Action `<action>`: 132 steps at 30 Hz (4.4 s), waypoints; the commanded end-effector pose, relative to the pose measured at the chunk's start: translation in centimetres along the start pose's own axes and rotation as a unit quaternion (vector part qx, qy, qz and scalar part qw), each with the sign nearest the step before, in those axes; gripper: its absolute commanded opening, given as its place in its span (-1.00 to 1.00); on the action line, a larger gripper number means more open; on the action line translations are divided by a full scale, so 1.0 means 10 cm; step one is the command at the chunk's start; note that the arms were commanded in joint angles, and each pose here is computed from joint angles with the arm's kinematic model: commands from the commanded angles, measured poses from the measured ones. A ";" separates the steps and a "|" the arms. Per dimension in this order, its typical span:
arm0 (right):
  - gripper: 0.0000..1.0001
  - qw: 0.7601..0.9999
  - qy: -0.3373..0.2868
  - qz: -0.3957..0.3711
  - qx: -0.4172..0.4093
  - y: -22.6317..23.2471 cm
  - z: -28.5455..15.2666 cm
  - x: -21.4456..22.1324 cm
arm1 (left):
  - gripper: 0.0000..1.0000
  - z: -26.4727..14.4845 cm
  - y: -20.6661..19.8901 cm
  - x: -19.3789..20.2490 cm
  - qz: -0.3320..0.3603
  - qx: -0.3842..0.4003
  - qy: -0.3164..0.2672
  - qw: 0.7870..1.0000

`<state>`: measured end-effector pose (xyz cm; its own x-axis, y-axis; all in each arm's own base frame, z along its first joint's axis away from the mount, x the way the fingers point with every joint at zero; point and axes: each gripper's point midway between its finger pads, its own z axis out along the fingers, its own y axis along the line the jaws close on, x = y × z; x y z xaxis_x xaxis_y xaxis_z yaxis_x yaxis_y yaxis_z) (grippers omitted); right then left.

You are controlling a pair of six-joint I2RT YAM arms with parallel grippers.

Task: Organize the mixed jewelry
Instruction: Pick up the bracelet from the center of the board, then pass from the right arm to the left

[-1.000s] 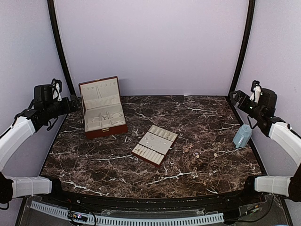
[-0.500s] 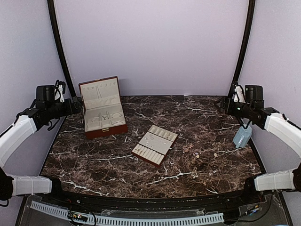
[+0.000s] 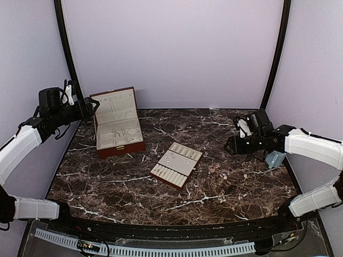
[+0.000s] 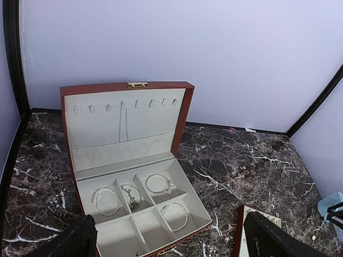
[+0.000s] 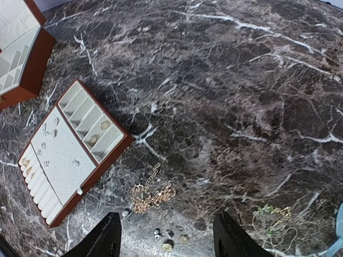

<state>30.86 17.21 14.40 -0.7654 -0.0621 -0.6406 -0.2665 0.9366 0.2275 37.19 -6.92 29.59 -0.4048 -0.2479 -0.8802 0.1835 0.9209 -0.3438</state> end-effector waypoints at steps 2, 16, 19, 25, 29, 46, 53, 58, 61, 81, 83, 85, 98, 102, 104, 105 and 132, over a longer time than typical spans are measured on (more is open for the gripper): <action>0.18 0.998 0.049 0.034 0.012 0.10 0.14 0.45 | 0.98 0.01 -0.01 0.03 -0.004 0.014 -0.010 1.000; -0.03 0.983 0.137 0.118 0.037 0.09 0.21 1.34 | 0.98 0.00 -0.02 0.17 -0.001 0.025 0.000 1.000; -0.06 0.980 0.151 0.123 0.029 0.15 0.14 1.48 | 0.98 0.01 -0.03 0.19 0.000 0.030 0.001 1.000; -0.16 0.977 0.176 0.117 0.029 0.28 0.05 1.72 | 0.98 0.02 -0.05 0.21 0.002 0.037 0.003 0.999; -0.24 0.977 0.179 0.115 0.022 0.35 0.06 1.79 | 0.98 0.02 -0.05 0.21 0.003 0.039 0.002 0.999; -0.56 0.979 0.184 0.064 0.061 0.42 0.08 1.96 | 0.98 0.01 -0.07 0.22 0.001 0.045 0.004 0.999; -0.65 0.978 0.173 0.046 0.108 0.35 0.08 1.95 | 0.98 0.01 -0.06 0.22 0.001 0.042 0.005 0.999; -0.81 0.967 0.172 0.055 0.179 0.12 0.02 2.00 | 0.98 0.01 -0.06 0.22 0.001 0.040 0.004 0.999; -0.84 0.964 0.159 0.057 0.204 0.02 -0.01 1.95 | 0.98 0.01 -0.06 0.23 -0.001 0.041 0.006 0.999; -0.97 0.974 0.131 0.096 0.155 0.00 0.11 1.79 | 0.98 0.04 -0.03 0.26 0.001 0.037 0.011 0.999; -0.99 0.976 0.126 0.092 0.154 0.01 0.09 1.75 | 0.98 0.05 -0.03 0.27 0.003 0.036 0.013 0.999; -1.00 0.979 0.114 0.089 0.144 0.05 0.06 1.66 | 0.95 0.05 -0.05 0.30 0.009 0.045 0.018 0.999; -1.00 1.000 0.004 0.018 -0.016 0.63 0.11 0.83 | 0.83 0.08 -1.23 0.97 0.111 0.286 0.098 0.947; -1.00 0.996 -0.014 -0.007 -0.086 0.91 0.13 0.60 | 0.81 -0.05 -1.61 1.22 0.128 0.374 0.118 0.911; -1.00 0.992 -0.017 -0.022 -0.125 1.08 0.12 0.51 | 0.80 -0.11 -1.77 1.34 0.130 0.414 0.123 0.892; -1.00 0.989 -0.017 -0.031 -0.143 1.16 0.10 0.47 | 0.80 -0.13 -1.86 1.42 0.130 0.435 0.126 0.882; -1.00 0.900 0.033 -0.094 -0.425 2.36 -0.41 0.16 | 0.39 -0.05 -2.93 2.07 0.180 0.493 0.096 0.846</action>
<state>21.23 36.78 19.29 -0.7080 -0.2585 -0.6572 -0.6974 0.4027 0.5929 22.26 -38.78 20.46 -0.3374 0.1905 -0.9219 0.9371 0.1609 -0.3097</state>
